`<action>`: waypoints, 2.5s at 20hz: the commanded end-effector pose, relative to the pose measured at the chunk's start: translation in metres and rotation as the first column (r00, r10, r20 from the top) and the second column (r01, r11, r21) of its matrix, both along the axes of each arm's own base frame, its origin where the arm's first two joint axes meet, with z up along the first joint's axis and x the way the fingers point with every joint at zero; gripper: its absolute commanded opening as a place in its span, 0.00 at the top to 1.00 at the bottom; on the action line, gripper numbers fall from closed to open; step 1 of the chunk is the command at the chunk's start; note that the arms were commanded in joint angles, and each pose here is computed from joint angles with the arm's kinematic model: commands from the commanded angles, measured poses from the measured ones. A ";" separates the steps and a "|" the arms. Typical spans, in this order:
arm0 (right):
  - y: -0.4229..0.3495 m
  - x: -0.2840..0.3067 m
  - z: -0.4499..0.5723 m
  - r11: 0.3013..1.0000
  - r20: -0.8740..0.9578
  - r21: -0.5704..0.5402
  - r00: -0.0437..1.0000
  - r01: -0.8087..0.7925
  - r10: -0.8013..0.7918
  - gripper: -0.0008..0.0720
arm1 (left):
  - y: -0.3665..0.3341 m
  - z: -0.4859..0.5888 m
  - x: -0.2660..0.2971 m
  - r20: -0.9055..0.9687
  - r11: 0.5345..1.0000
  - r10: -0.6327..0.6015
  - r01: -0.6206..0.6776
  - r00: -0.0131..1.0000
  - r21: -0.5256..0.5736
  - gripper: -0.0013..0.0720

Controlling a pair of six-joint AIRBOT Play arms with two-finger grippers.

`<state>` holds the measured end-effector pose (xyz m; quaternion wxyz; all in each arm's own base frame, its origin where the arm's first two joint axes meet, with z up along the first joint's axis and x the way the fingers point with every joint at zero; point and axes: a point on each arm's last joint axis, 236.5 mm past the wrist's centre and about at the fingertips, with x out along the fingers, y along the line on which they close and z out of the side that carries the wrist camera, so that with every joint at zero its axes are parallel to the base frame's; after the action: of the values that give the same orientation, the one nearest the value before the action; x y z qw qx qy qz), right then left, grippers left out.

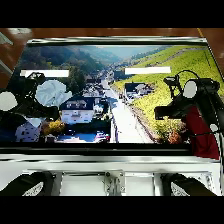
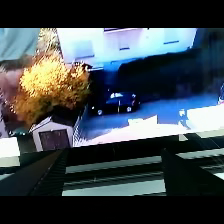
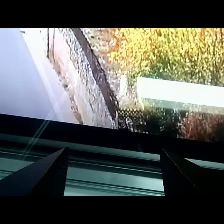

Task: Fold the shirts.

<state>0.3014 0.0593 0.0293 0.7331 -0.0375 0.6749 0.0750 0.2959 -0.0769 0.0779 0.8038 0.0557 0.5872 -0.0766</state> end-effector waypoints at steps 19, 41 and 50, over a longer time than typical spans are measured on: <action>0.013 0.012 0.002 0.997 0.046 0.060 0.998 0.045 -0.047 0.06 | -0.003 0.000 0.020 0.064 0.998 -0.066 0.065 0.996 0.019 0.02; 0.071 0.023 0.010 0.946 0.058 0.315 0.993 0.076 -0.099 0.06 | 0.143 -0.029 0.127 0.167 0.950 0.220 -0.250 0.961 0.188 0.00; 0.080 0.006 0.009 0.913 -0.063 0.353 0.979 0.204 -0.194 0.06 | 0.228 -0.146 0.152 -0.015 0.893 0.433 -0.426 0.902 0.146 0.00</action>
<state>0.3143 0.1336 0.0369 0.7392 0.1315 0.6463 0.1363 0.4411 0.1322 -0.0378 0.7906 -0.0023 0.5979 0.1322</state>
